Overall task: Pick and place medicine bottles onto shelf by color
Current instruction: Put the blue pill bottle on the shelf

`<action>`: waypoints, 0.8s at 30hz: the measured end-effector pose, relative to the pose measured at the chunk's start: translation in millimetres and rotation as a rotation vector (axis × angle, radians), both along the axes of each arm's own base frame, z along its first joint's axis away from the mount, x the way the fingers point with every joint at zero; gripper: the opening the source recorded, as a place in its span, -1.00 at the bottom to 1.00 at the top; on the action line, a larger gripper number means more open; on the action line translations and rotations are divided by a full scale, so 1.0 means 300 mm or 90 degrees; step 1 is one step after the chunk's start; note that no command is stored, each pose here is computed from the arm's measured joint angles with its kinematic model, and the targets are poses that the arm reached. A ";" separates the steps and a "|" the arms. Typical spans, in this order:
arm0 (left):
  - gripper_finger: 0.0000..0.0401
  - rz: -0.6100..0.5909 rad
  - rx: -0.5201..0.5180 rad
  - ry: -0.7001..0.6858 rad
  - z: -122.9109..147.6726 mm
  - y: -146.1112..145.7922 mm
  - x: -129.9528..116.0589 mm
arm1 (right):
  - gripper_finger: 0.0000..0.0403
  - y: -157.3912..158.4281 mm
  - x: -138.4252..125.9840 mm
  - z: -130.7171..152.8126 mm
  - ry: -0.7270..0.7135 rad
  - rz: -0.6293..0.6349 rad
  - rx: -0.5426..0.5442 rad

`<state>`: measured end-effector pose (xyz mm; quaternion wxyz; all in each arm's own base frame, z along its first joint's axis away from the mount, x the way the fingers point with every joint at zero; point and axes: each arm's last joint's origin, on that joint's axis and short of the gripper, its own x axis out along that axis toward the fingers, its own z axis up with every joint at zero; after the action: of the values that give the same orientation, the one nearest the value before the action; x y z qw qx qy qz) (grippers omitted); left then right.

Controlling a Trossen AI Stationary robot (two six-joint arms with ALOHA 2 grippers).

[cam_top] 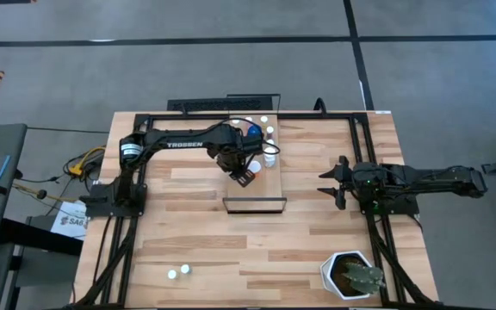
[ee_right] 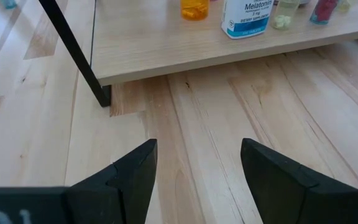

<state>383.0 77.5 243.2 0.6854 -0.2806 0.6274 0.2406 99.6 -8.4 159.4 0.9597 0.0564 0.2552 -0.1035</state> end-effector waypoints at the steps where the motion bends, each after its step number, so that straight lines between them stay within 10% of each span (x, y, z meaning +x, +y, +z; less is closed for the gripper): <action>1: -0.45 0.000 0.000 0.002 0.000 0.000 -0.001 | 0.27 0.000 0.000 0.000 0.000 0.000 0.000; 24: -0.45 -0.023 -0.010 0.013 -0.050 0.048 0.017 | 0.27 0.000 0.000 0.000 0.000 0.000 0.000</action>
<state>388.2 91.8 228.3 0.6810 -0.2720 0.6412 0.2259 99.6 -8.4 159.4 0.9596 0.0564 0.2554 -0.1035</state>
